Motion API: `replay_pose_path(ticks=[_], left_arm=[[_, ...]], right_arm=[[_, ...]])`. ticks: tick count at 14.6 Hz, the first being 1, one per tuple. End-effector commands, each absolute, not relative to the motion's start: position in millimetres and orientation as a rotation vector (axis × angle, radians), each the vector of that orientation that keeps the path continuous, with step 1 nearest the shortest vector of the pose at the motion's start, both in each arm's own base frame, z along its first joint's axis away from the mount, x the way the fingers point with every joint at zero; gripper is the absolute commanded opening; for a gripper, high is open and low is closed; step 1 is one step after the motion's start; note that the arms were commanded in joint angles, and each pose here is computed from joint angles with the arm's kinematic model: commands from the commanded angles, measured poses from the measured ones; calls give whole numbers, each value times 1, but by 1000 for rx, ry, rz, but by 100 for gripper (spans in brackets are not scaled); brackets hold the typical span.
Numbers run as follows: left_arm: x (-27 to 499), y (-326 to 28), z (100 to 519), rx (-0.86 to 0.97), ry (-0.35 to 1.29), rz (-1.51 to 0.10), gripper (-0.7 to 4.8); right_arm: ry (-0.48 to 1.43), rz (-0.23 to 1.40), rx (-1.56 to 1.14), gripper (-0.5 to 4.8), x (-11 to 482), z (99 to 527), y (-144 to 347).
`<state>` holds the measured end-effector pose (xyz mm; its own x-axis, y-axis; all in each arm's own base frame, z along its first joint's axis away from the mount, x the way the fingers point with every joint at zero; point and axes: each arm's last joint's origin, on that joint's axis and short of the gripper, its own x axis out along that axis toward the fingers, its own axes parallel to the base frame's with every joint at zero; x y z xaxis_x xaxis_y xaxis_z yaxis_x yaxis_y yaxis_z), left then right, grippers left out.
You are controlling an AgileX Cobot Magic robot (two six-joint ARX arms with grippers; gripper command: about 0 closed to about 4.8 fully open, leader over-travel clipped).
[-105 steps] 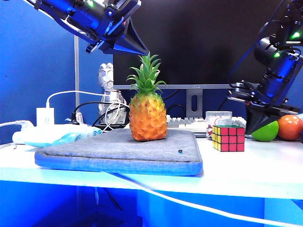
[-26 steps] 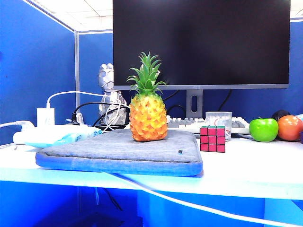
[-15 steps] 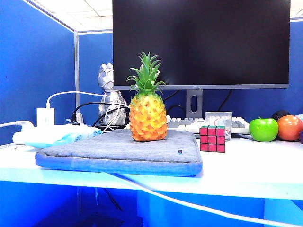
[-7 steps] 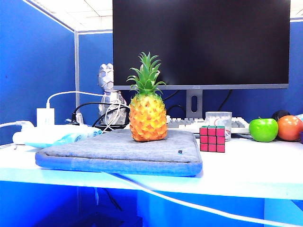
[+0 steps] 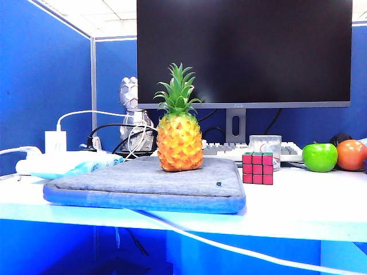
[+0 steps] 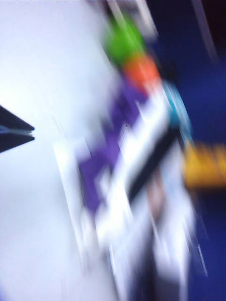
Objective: Rotate the Rubik's Cube so that its red face is facing towards you.
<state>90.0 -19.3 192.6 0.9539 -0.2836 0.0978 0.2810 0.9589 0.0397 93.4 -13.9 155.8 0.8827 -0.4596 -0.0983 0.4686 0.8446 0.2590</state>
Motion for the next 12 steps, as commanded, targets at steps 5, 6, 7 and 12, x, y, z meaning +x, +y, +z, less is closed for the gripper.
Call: replay_pose_path(ticks=[5, 6, 7, 12], left_arm=[[90, -19, 194, 25, -117, -287, -2], [90, -19, 194, 25, -117, -287, -2], [90, -19, 194, 25, -117, -287, -2], [90, -19, 194, 25, -117, -287, -2]], right_arm=[[170, 17, 317, -1, 96, 148, 1], [169, 17, 317, 0, 96, 148, 1], [174, 41, 319, -1, 96, 148, 2], [171, 43, 319, -1, 96, 148, 2]])
